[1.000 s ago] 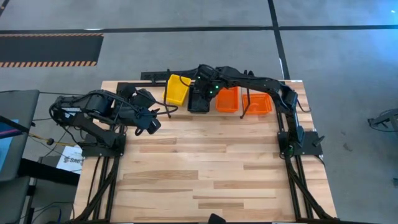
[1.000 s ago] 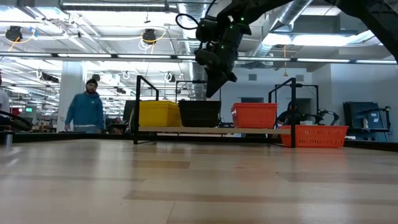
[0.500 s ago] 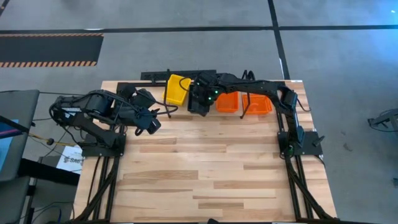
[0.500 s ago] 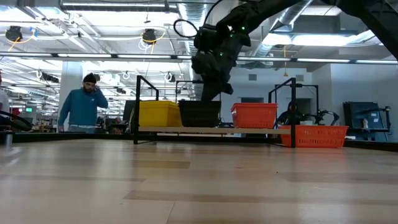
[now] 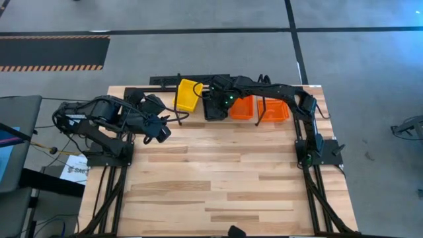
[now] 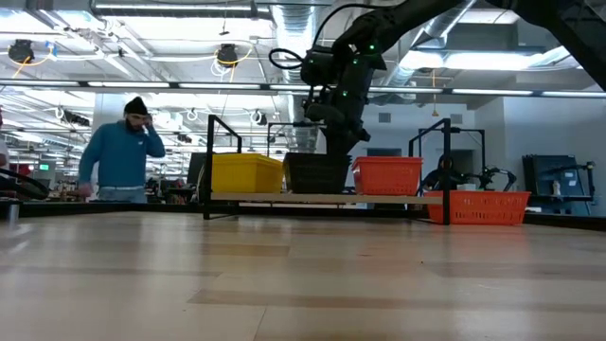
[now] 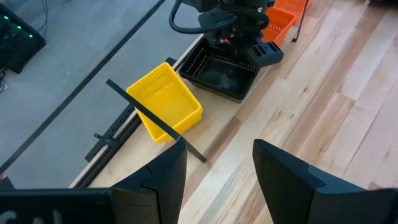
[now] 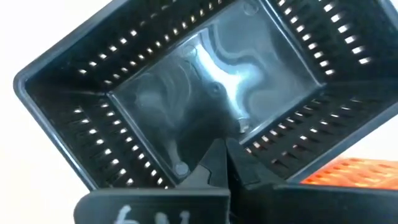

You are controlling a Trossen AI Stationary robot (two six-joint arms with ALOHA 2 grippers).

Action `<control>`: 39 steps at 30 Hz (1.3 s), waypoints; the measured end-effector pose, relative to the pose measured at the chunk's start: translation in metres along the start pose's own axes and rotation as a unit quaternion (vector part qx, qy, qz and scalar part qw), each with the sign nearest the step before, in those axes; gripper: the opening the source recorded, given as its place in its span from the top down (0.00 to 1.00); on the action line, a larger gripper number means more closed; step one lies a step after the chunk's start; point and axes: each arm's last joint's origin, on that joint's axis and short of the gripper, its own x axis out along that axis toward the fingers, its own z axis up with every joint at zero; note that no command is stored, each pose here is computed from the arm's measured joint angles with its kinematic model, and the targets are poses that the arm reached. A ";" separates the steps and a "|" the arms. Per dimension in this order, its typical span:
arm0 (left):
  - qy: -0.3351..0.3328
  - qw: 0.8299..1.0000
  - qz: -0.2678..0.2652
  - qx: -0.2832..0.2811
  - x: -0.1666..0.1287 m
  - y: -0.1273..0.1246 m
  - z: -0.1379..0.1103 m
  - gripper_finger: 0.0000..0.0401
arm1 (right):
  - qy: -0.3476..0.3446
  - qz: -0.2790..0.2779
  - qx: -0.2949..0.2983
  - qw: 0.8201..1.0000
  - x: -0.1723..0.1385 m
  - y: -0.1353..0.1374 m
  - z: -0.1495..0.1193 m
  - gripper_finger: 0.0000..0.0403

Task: Stack baskets on shelf by color
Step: Stack the orange bin on top of the other orange bin on the shelf

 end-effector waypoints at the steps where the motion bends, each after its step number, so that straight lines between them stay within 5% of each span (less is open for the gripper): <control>1: 0.000 1.000 0.000 0.000 0.000 0.000 0.000 0.57 | 0.000 0.000 0.000 1.000 0.000 0.000 0.000 1.00; 14: 0.000 1.000 0.000 0.000 0.000 0.000 0.000 0.57 | -0.095 -0.002 0.008 0.995 -0.002 0.002 0.018 1.00; 19: 0.001 1.000 -0.001 0.000 0.000 0.000 0.000 0.57 | -0.096 -0.060 0.019 0.993 -0.002 -0.006 0.018 1.00; 39: 0.001 1.000 -0.001 -0.008 0.000 0.000 0.000 0.57 | -0.050 -0.132 0.077 0.987 -0.002 -0.043 0.009 1.00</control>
